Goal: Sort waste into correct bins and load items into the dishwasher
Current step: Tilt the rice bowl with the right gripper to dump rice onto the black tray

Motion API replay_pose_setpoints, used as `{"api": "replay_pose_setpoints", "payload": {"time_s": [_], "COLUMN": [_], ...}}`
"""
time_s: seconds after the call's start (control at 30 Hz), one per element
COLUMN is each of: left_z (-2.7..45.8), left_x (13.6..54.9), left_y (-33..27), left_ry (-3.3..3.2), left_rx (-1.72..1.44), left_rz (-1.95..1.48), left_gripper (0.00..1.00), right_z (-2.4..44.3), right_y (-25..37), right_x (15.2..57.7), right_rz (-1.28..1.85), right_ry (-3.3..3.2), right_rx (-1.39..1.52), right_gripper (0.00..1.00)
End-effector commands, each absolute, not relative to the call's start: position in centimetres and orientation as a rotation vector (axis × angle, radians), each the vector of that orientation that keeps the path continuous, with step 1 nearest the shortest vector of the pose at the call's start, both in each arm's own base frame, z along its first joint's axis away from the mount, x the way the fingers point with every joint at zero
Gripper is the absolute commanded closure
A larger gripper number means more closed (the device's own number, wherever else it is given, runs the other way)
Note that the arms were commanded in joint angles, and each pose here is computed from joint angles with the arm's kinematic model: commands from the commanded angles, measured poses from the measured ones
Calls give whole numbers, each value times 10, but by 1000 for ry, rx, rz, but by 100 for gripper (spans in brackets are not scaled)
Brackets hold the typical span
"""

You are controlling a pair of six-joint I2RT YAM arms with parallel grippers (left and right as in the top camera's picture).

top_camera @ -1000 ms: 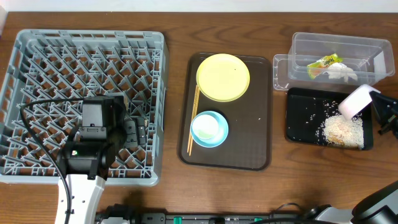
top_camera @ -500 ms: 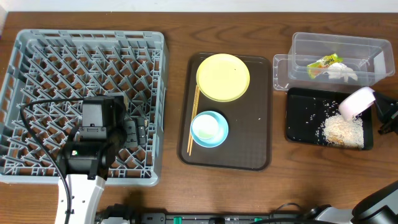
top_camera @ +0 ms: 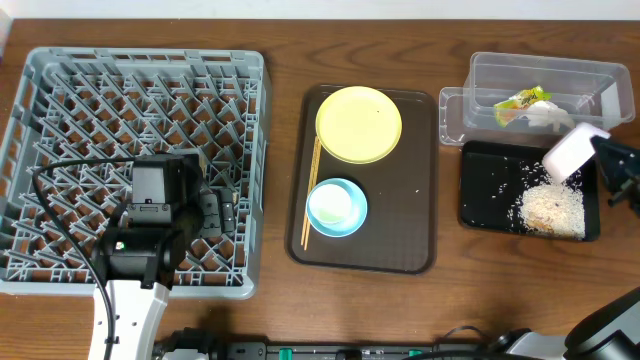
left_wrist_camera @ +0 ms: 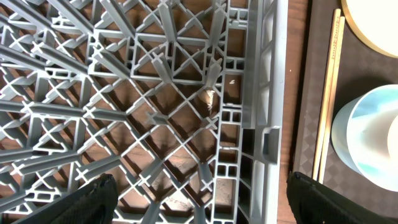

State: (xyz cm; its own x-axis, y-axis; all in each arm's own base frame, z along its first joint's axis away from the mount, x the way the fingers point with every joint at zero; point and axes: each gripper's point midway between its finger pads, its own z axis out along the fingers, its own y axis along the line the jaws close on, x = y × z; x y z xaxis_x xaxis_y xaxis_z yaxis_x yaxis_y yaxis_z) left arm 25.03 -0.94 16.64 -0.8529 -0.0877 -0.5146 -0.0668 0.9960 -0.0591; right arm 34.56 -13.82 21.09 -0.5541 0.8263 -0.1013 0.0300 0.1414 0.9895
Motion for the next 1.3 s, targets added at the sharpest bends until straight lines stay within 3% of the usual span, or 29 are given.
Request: {"api": "replay_pose_setpoints", "payload": {"time_s": [0.0,0.7,0.9,1.13,1.27], "left_z": [175,174,174,174,174], "left_x": [253,252,252,252,253], "left_y": [-10,-10,-10,-10,-10], "left_ry": [2575,2579,2579,2579,2578], "left_rx": [-118,-118,-118,-118,-119], "left_rz": [-61,-61,-61,-61,-60], "left_gripper": [11,11,11,11,11], "right_z": [229,228,226,211,232], "right_y": [-111,-79,-79,-93,-79], "right_x": [334,342,343,355,344], "right_rz": [1489,1381,1395,1376,1402], "right_ry": [1746,1760,1770,1831,1764], "right_rx": [445,145,180,432,160], "right_gripper": [99,99,99,99,99]}}
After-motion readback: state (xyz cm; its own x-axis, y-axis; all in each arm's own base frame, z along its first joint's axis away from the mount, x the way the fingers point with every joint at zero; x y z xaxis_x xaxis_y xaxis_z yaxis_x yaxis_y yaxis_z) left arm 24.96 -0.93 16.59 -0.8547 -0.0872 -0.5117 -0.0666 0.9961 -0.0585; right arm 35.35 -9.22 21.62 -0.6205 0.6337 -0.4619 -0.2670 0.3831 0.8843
